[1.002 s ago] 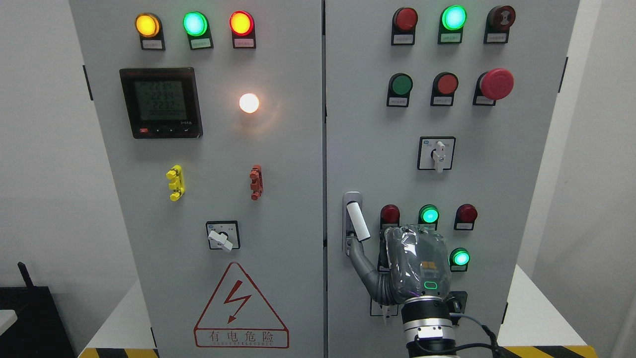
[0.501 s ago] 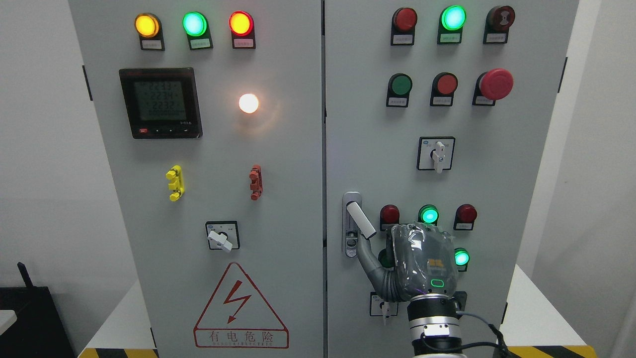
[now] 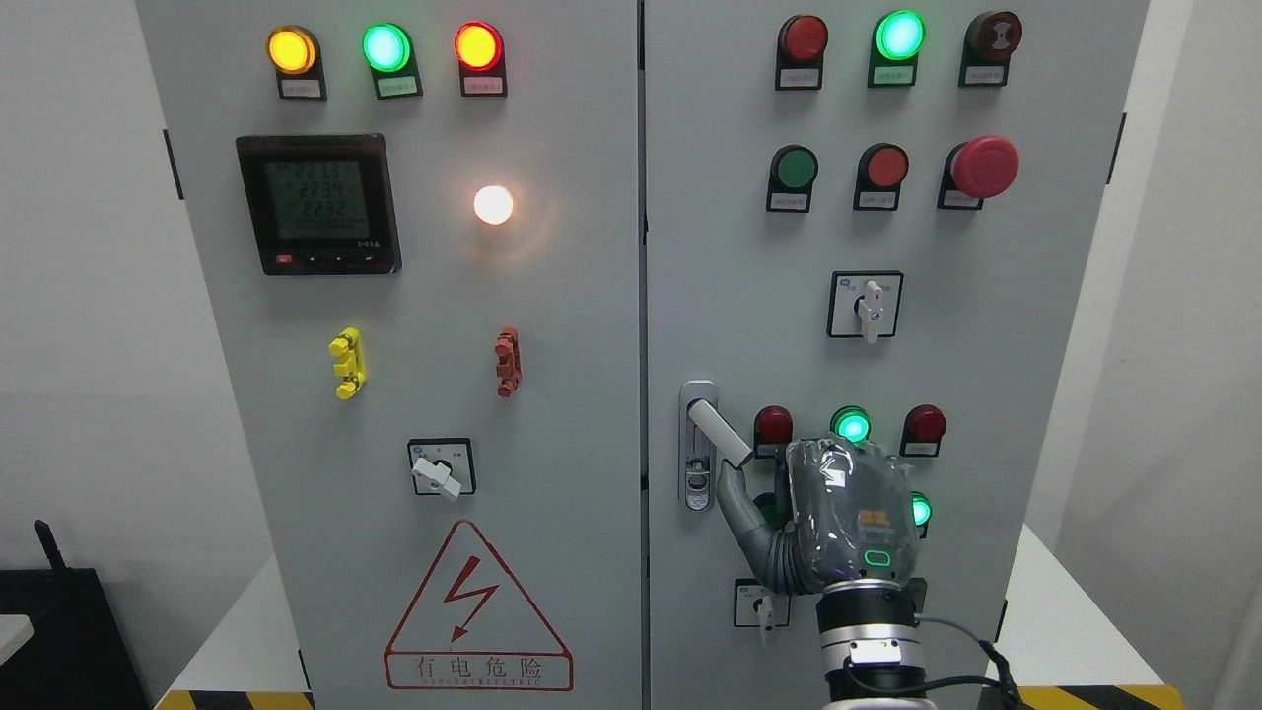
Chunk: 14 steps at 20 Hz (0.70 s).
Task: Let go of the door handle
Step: 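Keep turning the handle until it lies horizontal, right hand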
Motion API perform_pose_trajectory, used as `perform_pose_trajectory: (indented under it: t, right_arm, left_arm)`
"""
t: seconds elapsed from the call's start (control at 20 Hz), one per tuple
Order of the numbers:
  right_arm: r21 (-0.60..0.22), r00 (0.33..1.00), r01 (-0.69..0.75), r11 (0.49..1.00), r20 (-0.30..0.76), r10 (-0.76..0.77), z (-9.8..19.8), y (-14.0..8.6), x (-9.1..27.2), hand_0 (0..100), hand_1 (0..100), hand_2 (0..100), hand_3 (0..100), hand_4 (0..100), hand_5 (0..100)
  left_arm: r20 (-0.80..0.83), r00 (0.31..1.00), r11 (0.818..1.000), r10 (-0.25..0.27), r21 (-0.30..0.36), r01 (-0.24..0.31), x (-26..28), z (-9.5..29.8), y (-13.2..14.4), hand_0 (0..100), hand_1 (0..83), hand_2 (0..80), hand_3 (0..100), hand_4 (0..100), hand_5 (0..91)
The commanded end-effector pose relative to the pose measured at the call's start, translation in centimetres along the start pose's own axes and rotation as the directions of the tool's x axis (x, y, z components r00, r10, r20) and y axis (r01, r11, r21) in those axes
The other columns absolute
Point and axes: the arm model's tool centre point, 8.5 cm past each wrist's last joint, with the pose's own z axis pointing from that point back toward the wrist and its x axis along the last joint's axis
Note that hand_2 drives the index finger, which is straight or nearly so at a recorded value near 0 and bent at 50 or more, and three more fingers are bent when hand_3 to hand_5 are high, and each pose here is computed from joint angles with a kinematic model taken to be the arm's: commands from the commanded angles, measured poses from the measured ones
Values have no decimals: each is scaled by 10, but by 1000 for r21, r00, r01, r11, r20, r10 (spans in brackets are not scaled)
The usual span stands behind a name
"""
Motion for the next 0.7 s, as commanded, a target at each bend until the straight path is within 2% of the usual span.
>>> perform_pose_trajectory:
  t: [0.0, 0.65]
  right_arm:
    - [-16, 1000, 1, 1000, -3, -1, -1, -6, -2, 521, 179, 1000, 1000, 989, 973]
    - [-16, 1000, -14, 1000, -11, 14, -5, -9, -8, 526, 181, 1000, 1000, 987, 973]
  left_arm:
    - [26, 1000, 1000, 14, -4, -14, 17, 0, -2, 120, 389, 0, 0, 0, 0]
    - [24, 1000, 1000, 15, -3, -15, 16, 0, -2, 120, 389, 0, 0, 0, 0]
